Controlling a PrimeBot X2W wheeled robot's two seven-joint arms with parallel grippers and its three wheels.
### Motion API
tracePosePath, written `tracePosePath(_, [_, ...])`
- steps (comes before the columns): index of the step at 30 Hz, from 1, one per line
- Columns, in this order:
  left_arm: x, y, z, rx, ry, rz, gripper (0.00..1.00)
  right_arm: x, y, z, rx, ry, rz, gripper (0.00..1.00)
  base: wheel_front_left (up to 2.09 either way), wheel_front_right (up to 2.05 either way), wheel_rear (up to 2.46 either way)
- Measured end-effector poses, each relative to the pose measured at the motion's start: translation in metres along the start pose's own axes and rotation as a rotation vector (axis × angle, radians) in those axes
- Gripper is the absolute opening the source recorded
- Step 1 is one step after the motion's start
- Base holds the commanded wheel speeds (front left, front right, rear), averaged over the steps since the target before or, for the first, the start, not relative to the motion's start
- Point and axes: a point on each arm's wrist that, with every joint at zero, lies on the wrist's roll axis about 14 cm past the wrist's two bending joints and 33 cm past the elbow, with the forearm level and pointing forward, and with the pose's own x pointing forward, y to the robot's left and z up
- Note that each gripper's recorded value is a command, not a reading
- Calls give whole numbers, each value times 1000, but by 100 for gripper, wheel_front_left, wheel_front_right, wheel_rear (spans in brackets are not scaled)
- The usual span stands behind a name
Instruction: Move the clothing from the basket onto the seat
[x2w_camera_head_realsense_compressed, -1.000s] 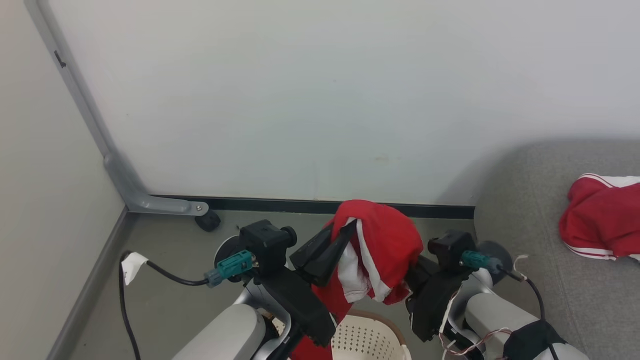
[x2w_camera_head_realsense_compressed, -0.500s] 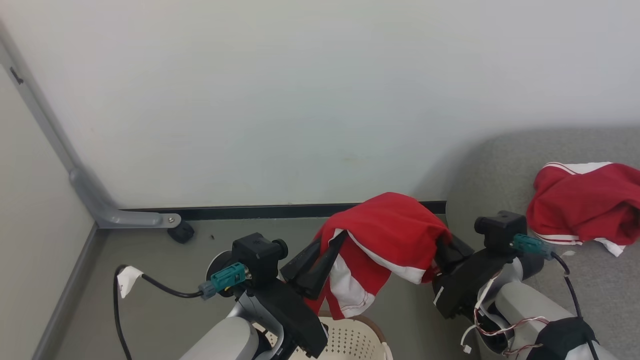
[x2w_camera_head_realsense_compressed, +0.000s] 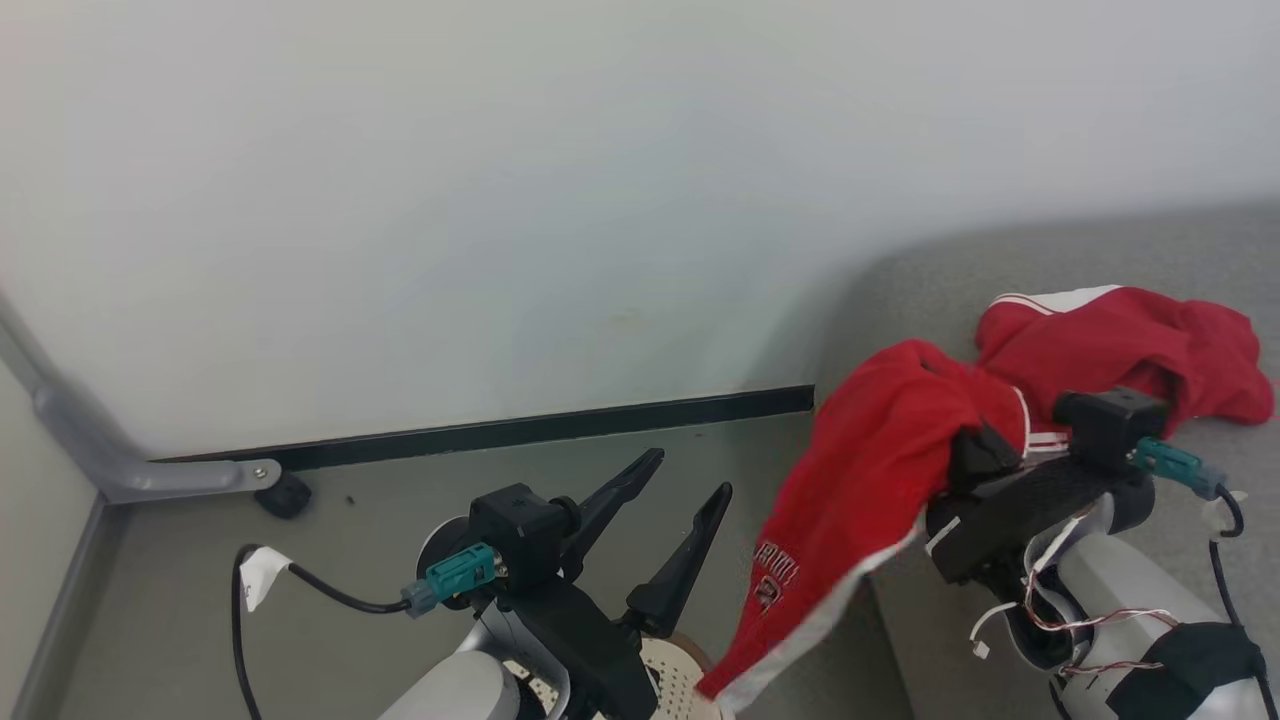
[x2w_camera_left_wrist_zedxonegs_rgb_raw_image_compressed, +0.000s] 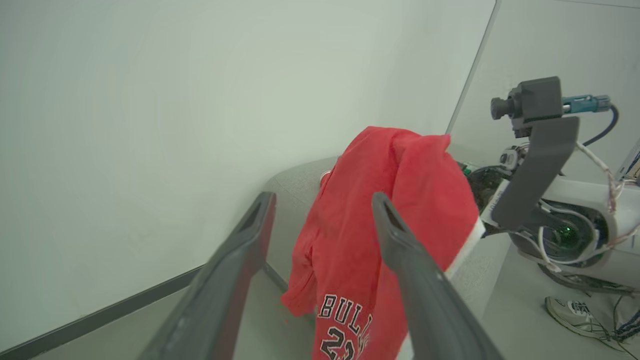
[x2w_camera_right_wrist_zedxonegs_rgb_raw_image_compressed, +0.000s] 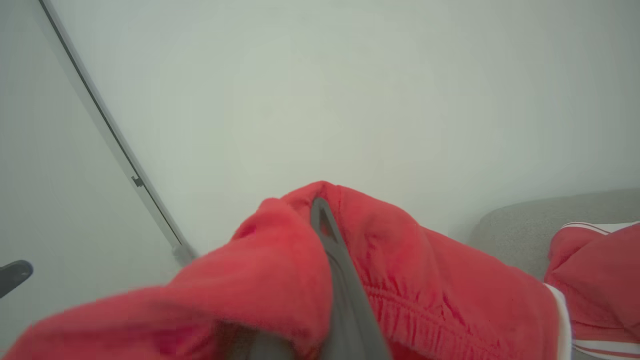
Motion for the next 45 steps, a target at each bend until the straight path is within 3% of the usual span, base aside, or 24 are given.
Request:
tracePosePath(13, [22, -27, -21, -16, 54, -115, 100, -57, -61, 30, 25, -115, -205, 0, 0, 0, 0])
tracePosePath(30, [46, -66, -40, -19, 92, -259, 100, -125, -98, 43, -1, -190, -392, 0, 0, 0, 0])
tracePosePath(45, [55, -78, -45, -11, 100, -319, 100, -138, -109, 66, -43, -261, -439, 0, 0, 0, 0])
